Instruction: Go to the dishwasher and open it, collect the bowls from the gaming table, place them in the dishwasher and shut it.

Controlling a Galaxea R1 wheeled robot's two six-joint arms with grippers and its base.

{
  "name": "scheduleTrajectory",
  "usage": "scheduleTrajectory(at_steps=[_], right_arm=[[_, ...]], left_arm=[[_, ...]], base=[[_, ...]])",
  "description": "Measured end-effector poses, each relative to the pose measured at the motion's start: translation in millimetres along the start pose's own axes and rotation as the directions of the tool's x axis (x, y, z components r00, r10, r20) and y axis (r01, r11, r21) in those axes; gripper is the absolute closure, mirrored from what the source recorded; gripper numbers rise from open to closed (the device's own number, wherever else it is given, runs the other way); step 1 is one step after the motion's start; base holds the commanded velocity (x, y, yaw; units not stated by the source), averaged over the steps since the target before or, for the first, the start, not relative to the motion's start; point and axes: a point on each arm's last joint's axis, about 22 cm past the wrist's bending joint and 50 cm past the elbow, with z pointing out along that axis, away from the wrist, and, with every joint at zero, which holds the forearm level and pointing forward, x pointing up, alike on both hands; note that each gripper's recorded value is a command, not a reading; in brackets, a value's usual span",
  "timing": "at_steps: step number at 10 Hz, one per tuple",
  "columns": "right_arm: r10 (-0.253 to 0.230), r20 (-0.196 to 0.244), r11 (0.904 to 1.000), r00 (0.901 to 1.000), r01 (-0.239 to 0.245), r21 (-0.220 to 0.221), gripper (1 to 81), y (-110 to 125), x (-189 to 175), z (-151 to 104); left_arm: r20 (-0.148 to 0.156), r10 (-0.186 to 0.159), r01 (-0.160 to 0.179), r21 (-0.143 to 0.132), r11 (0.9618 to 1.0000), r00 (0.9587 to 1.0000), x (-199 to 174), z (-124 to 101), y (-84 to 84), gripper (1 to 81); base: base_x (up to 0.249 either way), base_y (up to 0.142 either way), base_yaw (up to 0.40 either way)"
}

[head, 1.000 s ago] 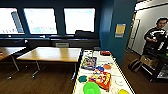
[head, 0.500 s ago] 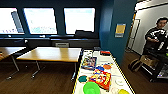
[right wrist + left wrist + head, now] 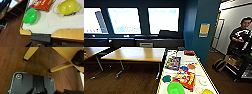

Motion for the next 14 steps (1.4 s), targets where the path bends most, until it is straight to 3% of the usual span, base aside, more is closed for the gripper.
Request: scheduleTrajectory(at_steps=[3,6,8,11,14], right_arm=[[0.093,-0.018,0.9942,0.9955,-0.094,-0.053,1.0,31,27,-10],[0.193,-0.059,0.9776,0.9795,-0.197,-0.075,1.0,54,44,-13],[0.203,-0.093,0.9754,0.9748,-0.209,-0.069,1.0,56,72,-13],[0.204,-0.095,0.9744,0.9744,-0.211,-0.077,1.0,61,99,-1],[0.216,-0.068,0.9717,0.9740,-0.221,-0.082,1.0,66,94,26]], left_arm=[[0.001,-0.002,0.002,-0.003,1.0000,1.0000,-1,2,1.9,1.0],[0.003,-0.004,0.004,-0.010,0.9999,1.0000,-2,5,6.2,1.0],[0.002,-0.003,0.003,-0.009,1.0000,1.0000,-2,5,5.4,1.0],[0.000,-0.001,0.001,0.005,1.0000,1.0000,-2,9,-0.1,1.0],[-0.001,0.000,0.000,0.004,1.0000,1.0000,-2,13,1.1,1.0]], base=[[0.000,0.000,0.000],[0.000,0.000,0.000],[0.000,0.000,0.000],[0.000,0.000,0.000],[0.000,0.000,0.000]])
